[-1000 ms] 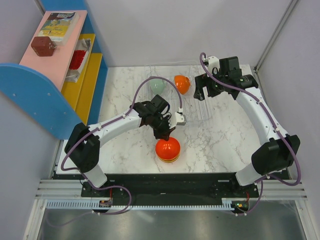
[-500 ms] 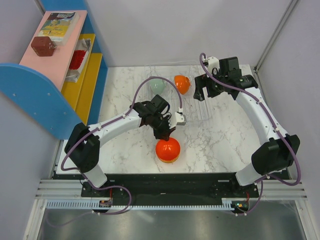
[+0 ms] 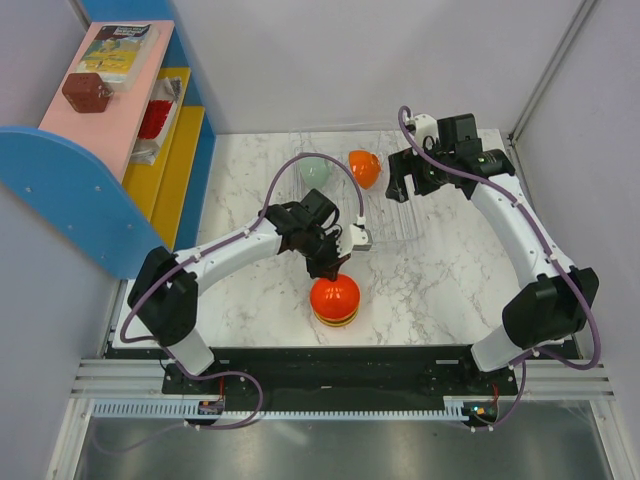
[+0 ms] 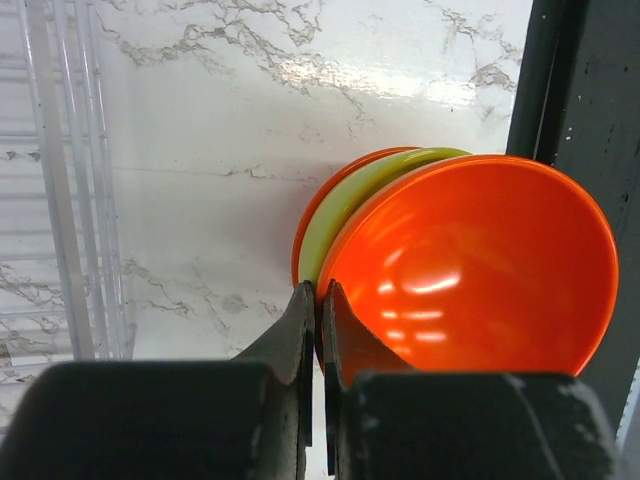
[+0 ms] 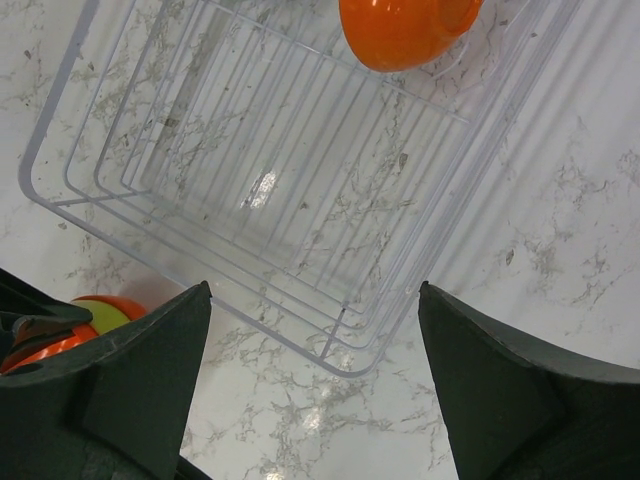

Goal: Load the bowls into the dish rack

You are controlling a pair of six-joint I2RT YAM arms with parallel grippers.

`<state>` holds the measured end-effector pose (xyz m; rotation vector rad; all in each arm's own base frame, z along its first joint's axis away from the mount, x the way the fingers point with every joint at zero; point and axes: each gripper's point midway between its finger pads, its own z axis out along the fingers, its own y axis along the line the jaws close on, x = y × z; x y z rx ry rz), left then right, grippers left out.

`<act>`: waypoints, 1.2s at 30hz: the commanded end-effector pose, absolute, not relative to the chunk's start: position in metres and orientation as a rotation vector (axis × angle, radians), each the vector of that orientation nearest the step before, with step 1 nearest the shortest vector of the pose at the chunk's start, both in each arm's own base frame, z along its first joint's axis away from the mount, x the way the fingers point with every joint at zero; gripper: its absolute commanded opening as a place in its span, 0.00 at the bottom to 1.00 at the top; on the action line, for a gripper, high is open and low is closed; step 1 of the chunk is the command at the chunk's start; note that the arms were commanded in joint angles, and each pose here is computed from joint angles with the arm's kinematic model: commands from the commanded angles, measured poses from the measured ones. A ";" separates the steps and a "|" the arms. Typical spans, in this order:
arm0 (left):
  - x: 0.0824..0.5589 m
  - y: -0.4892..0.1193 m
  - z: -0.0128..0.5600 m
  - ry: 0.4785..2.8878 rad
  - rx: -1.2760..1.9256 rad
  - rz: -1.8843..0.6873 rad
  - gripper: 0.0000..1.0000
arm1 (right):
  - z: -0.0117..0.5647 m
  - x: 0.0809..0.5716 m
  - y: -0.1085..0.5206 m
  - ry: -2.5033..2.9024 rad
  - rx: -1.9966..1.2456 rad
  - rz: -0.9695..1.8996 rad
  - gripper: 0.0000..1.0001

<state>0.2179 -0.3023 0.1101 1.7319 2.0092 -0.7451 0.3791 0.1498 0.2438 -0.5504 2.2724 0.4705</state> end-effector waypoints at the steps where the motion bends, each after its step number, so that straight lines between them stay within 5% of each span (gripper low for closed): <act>1: 0.211 -0.311 0.166 1.846 1.722 -0.811 0.02 | 0.244 0.382 0.158 2.258 -0.561 0.520 0.92; 15: 0.217 -0.313 0.186 1.804 1.699 -0.792 0.02 | 0.245 0.378 0.163 2.256 -0.575 0.560 0.93; 27: 0.344 -0.287 0.269 1.729 1.293 -0.780 0.02 | 0.264 0.344 0.217 2.158 -0.629 1.163 0.94; 36: 0.370 -0.302 0.261 1.706 1.293 -0.838 0.02 | 0.266 0.342 0.237 2.104 -0.523 1.610 0.92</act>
